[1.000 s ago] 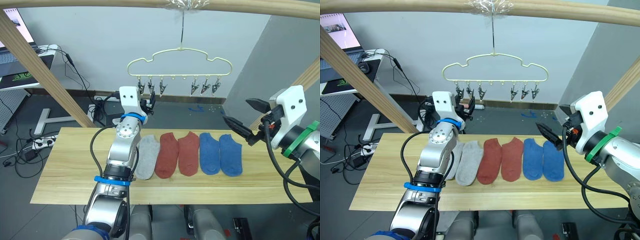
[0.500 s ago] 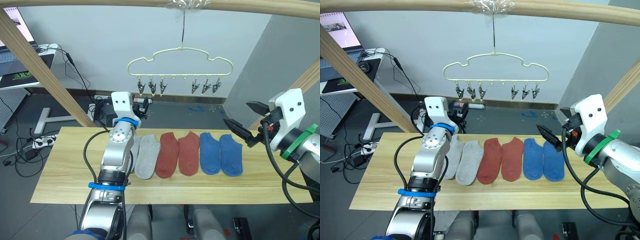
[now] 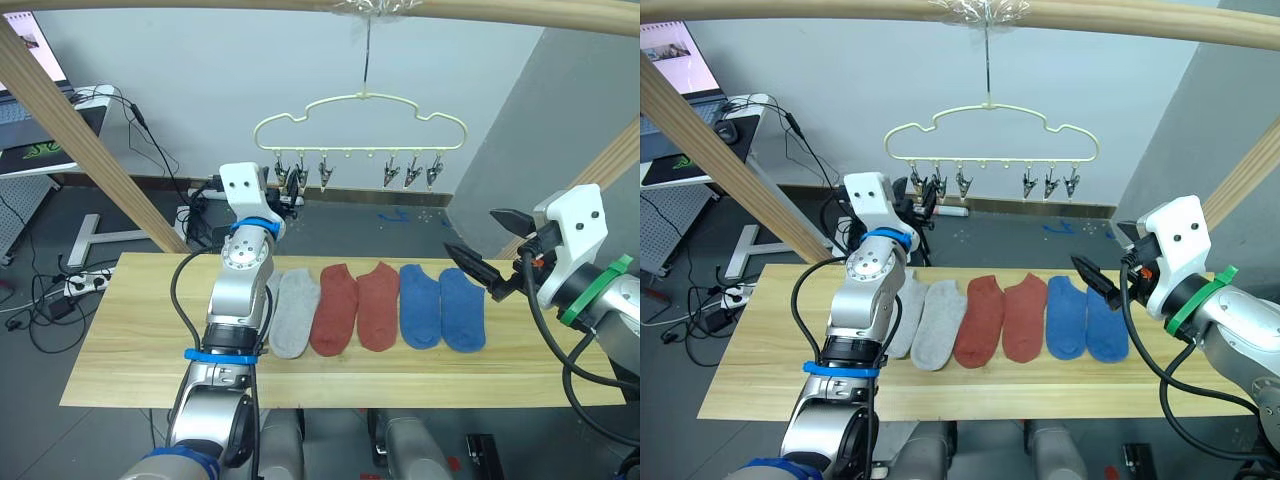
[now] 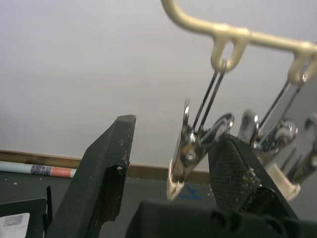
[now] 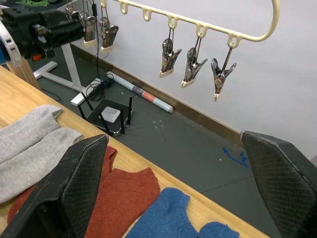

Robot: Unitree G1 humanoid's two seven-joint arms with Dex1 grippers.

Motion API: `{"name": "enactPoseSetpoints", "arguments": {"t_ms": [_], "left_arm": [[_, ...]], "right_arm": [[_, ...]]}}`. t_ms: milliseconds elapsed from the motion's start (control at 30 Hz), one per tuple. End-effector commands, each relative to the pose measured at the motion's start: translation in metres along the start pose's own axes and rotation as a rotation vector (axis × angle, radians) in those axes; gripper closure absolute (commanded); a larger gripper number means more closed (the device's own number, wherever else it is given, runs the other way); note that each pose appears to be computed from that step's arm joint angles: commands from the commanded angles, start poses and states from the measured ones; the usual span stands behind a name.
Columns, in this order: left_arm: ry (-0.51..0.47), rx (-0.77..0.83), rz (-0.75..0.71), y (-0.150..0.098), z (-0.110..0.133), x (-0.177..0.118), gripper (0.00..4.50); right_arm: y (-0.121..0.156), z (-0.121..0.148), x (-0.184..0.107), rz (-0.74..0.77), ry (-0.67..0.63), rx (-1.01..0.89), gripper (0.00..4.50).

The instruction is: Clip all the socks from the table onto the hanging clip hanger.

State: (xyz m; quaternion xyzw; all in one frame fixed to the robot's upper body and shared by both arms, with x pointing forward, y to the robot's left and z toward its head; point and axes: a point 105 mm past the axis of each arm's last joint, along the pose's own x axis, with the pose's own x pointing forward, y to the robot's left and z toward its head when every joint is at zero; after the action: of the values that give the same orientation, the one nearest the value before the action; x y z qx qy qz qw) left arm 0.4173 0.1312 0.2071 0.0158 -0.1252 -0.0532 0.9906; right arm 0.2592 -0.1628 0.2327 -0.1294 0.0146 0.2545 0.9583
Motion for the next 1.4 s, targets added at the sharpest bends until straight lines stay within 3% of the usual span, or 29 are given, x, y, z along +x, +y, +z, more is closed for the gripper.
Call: {"name": "enactPoseSetpoints", "arguments": {"t_ms": [33, 567, 667, 867, 1067, 1333, 1400], "left_arm": [[-0.054, -0.008, -0.012, -0.005, 0.021, 0.005, 1.95], [-0.045, -0.02, -0.02, -0.011, 0.024, 0.007, 1.95], [-0.05, -0.014, -0.021, -0.011, 0.025, 0.008, 2.39], [-0.065, -0.017, -0.025, -0.012, 0.03, 0.008, 4.12], [-0.056, -0.038, -0.055, -0.015, 0.028, 0.008, 4.12], [-0.056, -0.055, -0.047, -0.014, 0.03, 0.008, 1.75], [-0.064, -0.058, -0.042, -0.013, 0.033, 0.008, 1.75]], "right_arm": [[0.001, 0.02, -0.003, 0.0, -0.067, -0.05, 0.0], [0.005, 0.035, 0.0, 0.025, -0.098, -0.075, 0.0], [0.006, 0.034, 0.0, 0.024, -0.095, -0.071, 0.0], [0.006, 0.032, 0.0, 0.021, -0.091, -0.065, 0.0], [0.006, 0.031, 0.001, 0.019, -0.091, -0.063, 0.0], [0.006, 0.03, 0.001, 0.016, -0.086, -0.064, 0.0], [0.006, 0.029, 0.001, 0.014, -0.085, -0.064, 0.0]]}}
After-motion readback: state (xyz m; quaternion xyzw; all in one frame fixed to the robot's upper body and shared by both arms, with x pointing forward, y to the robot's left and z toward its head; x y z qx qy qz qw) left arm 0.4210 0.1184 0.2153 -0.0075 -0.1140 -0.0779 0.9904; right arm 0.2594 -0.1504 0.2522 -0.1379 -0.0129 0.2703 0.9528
